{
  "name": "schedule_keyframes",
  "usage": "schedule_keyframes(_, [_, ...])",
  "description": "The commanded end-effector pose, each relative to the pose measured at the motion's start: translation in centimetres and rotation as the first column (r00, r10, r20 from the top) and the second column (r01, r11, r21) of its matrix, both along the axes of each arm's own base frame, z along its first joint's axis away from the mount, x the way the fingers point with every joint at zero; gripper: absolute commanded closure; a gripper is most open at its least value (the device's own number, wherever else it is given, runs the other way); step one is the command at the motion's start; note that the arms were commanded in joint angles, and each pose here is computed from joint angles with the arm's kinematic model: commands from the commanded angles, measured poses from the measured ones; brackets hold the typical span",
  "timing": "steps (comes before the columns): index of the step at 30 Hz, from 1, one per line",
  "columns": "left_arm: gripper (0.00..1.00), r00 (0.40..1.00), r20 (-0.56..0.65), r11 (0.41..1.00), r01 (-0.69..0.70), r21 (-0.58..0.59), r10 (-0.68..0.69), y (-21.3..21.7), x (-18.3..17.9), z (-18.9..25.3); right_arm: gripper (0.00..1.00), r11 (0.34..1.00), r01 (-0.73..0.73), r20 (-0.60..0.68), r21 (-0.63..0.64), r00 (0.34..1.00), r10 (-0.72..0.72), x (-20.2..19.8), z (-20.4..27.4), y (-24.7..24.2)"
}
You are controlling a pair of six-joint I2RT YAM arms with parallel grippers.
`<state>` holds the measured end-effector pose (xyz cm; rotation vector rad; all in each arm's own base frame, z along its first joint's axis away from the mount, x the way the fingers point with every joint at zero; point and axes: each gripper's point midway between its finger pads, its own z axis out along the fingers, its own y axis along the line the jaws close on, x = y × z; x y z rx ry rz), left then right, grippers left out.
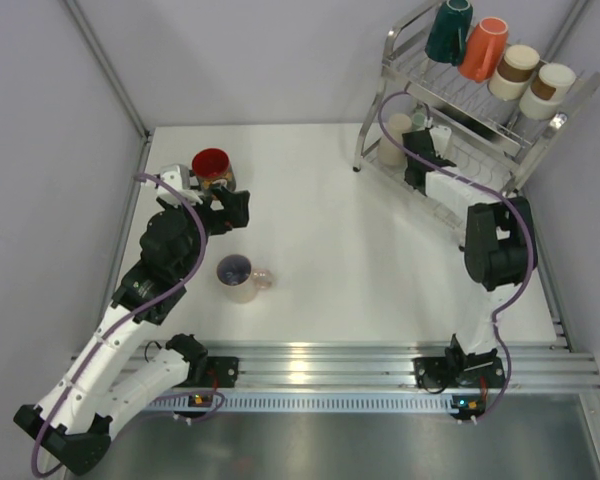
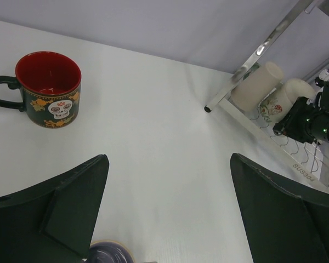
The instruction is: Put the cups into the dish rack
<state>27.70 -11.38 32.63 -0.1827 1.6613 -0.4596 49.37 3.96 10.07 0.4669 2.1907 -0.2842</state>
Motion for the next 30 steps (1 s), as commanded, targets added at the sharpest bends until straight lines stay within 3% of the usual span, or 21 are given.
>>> schedule_keyframes(1, [0.02, 0.999, 0.046, 1.0, -0.001, -0.007, 0.002, 0.3, -0.2, 2.0, 1.0, 1.0, -0.005, 0.253, -0.03, 0.967, 0.012, 5.0, 7.8, -0.4])
schedule_keyframes(8, [0.02, 0.998, 0.055, 1.0, -0.006, -0.009, 0.006, 0.5, -0.4, 2.5, 1.0, 0.992, -0.063, 0.241, -0.108, 0.967, 0.088, 6.3, 8.1, -1.5])
schedule_keyframes(18, [0.02, 0.998, 0.056, 1.0, 0.007, -0.013, -0.006, 0.4, -0.7, 2.5, 1.0, 0.994, -0.09, 0.219, -0.065, 0.97, 0.103, 8.4, 8.1, -2.9])
schedule_keyframes(23, [0.02, 0.998, 0.056, 1.0, 0.008, -0.017, -0.007, 0.4, -0.7, 2.5, 0.94, 0.994, -0.075, 0.218, -0.077, 0.972, 0.09, 8.5, 8.5, -3.5])
schedule_keyframes(27, [0.02, 0.999, 0.052, 1.0, 0.009, -0.017, -0.008, 0.3, -0.6, 2.4, 0.8, 0.995, -0.059, 0.213, -0.085, 0.974, 0.076, 8.3, 8.3, -4.0])
schedule_keyframes(30, [0.02, 0.999, 0.049, 1.0, 0.011, -0.016, -0.01, 0.2, -0.6, 2.3, 0.81, 0.996, -0.048, 0.204, -0.08, 0.977, 0.063, 7.9, 8.3, -4.5])
